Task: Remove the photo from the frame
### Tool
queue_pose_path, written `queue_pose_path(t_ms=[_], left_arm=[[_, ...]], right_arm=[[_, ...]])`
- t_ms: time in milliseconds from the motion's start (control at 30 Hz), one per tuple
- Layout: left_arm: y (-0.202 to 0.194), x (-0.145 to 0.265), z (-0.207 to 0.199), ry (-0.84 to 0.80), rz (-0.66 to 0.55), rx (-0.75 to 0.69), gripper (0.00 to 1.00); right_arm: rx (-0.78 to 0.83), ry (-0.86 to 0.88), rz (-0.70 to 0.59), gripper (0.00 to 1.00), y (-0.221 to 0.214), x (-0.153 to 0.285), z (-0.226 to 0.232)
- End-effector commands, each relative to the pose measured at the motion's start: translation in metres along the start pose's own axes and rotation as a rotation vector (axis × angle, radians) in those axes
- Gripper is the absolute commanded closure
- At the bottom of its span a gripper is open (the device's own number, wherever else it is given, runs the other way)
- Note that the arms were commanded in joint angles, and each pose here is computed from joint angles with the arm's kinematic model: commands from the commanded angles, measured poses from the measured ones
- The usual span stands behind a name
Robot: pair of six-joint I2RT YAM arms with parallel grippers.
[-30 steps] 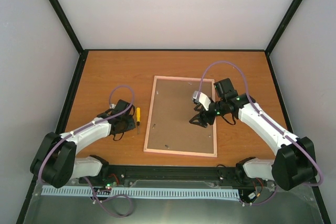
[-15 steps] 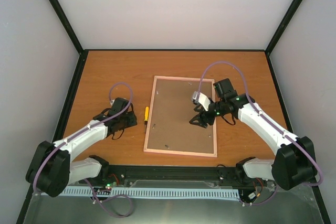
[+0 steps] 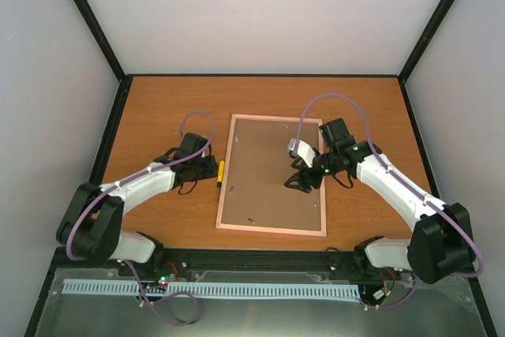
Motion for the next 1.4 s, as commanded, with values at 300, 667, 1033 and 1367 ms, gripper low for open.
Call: queue_pose_path(t_ms=[300, 667, 1033, 1367], left_arm=[[-0.008, -0.04, -0.019, 0.016, 0.107, -0.116, 0.67], [-0.023, -0.035, 0.02, 0.221, 0.143, -0.067, 0.79], [-0.008, 0.005, 0.074, 0.404, 0.039, 0.071, 0.9], [-0.01, 0.009, 0.098, 0.49, 0.037, 0.1, 0.84]], right_arm=[[0.005, 0.008, 0.028, 0.26, -0.006, -0.005, 0.001], [0.0, 0.014, 0.04, 0.26, -0.008, -0.008, 0.001], [-0.002, 0.018, 0.045, 0.26, -0.009, -0.009, 0.001], [-0.006, 0.03, 0.043, 0.27, -0.008, -0.01, 0.003]])
Point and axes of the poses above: each gripper's point midway between its finger pads, its own x axis back along the fingers, its own z axis along the line the jaws close on, y = z × x, the point moved 2 cm from there along x, back along the fingers, and after that the axes turned 3 degrees about x, right-handed, at the moved point
